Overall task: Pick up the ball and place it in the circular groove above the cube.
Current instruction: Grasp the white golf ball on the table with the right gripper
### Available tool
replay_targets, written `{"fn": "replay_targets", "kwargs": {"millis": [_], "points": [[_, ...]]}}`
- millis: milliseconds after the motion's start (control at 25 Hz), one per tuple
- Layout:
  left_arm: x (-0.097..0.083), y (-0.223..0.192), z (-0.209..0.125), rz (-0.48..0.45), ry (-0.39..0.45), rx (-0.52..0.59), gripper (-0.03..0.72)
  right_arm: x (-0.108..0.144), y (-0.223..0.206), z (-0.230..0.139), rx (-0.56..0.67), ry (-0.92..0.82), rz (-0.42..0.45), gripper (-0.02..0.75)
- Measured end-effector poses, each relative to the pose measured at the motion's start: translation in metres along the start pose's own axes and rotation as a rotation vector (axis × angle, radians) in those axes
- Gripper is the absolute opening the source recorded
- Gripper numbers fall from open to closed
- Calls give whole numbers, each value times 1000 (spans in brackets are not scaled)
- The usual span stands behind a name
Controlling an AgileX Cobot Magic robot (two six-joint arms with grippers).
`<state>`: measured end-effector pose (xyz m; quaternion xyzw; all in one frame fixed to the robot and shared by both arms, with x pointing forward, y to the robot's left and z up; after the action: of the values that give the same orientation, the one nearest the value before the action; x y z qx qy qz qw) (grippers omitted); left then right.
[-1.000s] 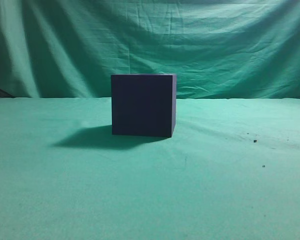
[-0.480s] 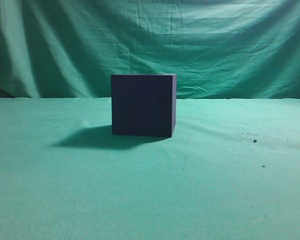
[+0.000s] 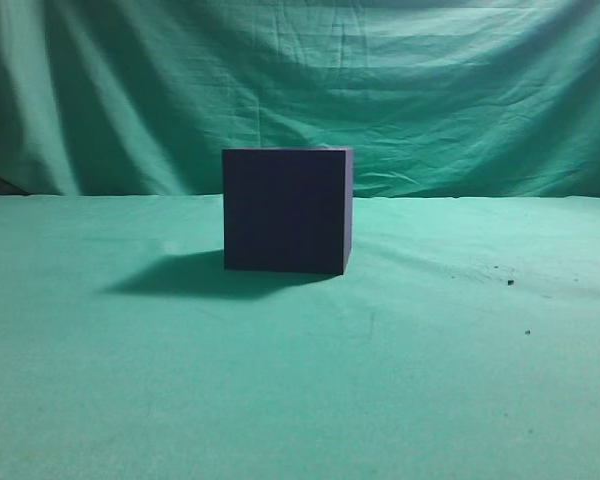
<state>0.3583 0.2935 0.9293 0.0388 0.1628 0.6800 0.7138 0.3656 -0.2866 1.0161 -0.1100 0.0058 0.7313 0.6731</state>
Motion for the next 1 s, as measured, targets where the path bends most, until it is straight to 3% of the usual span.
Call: {"fn": "replay_targets", "kwargs": {"millis": [200,320,520,760,1000], "points": [[0,0,0,0,0,0,0,4,-18,-5,304,-13,70,0],[0,0,0,0,0,0,0,11,-29,-12,463,-118,107,0],[0,0,0,0,0,0,0,16,-45,-14,555,-198,123,0],[0,0,0,0,0,0,0,22,-63,-23,731,-39,235,0],[0,0,0,0,0,0,0,33,-89,-53,1060,11,370,0]]}}
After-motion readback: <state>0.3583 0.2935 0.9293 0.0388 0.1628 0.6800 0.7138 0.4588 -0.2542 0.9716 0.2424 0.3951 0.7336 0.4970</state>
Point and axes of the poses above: a point on each arm's last joint axis where the gripper is mounted, y pointing back along that axis away from the gripper, x along the wrist's bending axis when the last joint is at zero, z = x × y, the point moved 7 cm from there along -y, pointing out along that axis toward the gripper, and after that the axes turned 14 degrees about y, right-handed, at the moved point
